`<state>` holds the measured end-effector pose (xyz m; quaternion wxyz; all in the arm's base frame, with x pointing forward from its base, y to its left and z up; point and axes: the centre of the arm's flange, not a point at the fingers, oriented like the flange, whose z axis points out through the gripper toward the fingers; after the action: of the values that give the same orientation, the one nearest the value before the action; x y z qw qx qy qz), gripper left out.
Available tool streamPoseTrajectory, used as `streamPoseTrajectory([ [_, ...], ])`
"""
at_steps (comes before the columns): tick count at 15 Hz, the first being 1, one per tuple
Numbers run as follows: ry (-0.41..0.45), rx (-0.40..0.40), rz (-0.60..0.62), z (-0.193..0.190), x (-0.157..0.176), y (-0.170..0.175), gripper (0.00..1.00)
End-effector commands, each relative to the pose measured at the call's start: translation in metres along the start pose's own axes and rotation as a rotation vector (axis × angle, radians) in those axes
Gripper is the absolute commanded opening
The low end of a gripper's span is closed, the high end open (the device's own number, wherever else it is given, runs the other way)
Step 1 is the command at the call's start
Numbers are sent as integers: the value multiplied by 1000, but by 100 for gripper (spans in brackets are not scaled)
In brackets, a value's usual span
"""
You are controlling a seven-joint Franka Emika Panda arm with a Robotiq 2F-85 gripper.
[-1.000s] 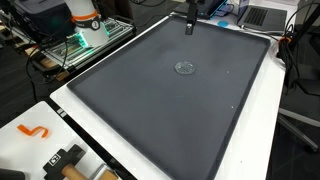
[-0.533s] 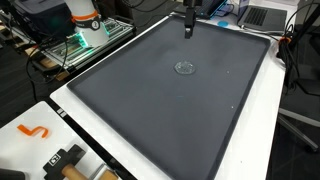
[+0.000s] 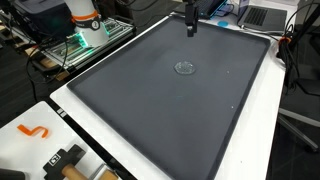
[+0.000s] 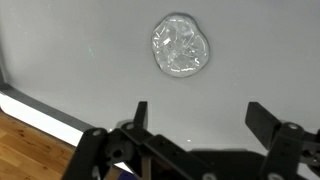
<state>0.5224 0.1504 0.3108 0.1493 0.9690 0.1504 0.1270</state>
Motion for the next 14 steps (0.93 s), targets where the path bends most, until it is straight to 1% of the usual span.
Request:
streamPoseTrajectory([
  [1,31,78,51,-9,-8,25,100],
  [6,14,204,205,-8,0,65,100],
  [8,-2,277,261,-5,2,81,100],
  [14,-43,454,429,7,4,125,100],
])
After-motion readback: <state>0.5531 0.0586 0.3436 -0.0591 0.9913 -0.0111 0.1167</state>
